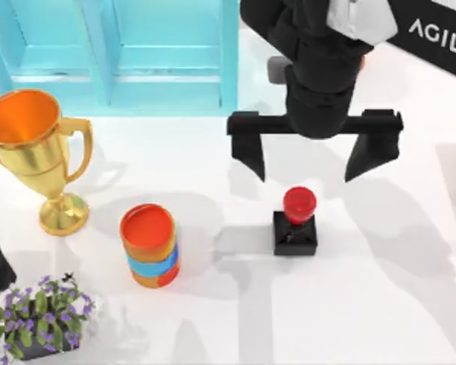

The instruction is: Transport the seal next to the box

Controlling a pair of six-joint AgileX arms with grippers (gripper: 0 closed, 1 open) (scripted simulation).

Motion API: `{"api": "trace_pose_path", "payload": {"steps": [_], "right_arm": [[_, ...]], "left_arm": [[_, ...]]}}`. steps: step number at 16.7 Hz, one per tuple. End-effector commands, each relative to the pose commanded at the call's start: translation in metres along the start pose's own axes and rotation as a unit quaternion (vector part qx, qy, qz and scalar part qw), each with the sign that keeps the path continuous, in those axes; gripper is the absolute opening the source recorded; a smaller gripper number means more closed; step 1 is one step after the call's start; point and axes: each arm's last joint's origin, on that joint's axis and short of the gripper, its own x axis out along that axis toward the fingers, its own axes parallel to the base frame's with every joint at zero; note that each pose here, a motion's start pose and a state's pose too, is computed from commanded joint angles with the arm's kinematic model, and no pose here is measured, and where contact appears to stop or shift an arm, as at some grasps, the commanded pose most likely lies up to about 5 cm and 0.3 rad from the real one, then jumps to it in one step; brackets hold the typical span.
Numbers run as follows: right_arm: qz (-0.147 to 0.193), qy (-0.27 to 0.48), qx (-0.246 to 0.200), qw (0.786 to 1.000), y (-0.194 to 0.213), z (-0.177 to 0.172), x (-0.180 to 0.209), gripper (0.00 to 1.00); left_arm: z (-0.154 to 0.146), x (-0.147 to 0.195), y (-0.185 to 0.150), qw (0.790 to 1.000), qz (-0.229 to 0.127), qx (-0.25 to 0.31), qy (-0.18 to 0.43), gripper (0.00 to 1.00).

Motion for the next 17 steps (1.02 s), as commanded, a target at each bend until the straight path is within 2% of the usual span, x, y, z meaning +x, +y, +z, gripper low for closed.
{"api": "trace_pose_path", "payload": {"steps": [7, 13, 17], "right_arm": [[0.002, -0.002, 0.000, 1.000, 0.001, 0.000, 0.079, 1.00], [0.000, -0.001, 0.000, 1.000, 0.000, -0.002, 0.089, 1.00], [0.000, -0.001, 0.000, 1.000, 0.000, -0.002, 0.089, 0.70]], "left_arm": [[0.000, 0.000, 0.000, 1.000, 0.000, 0.000, 0.000, 1.00], [0.000, 0.000, 0.000, 1.000, 0.000, 0.000, 0.000, 1.00], [0.000, 0.000, 0.000, 1.000, 0.000, 0.000, 0.000, 1.00]]}}
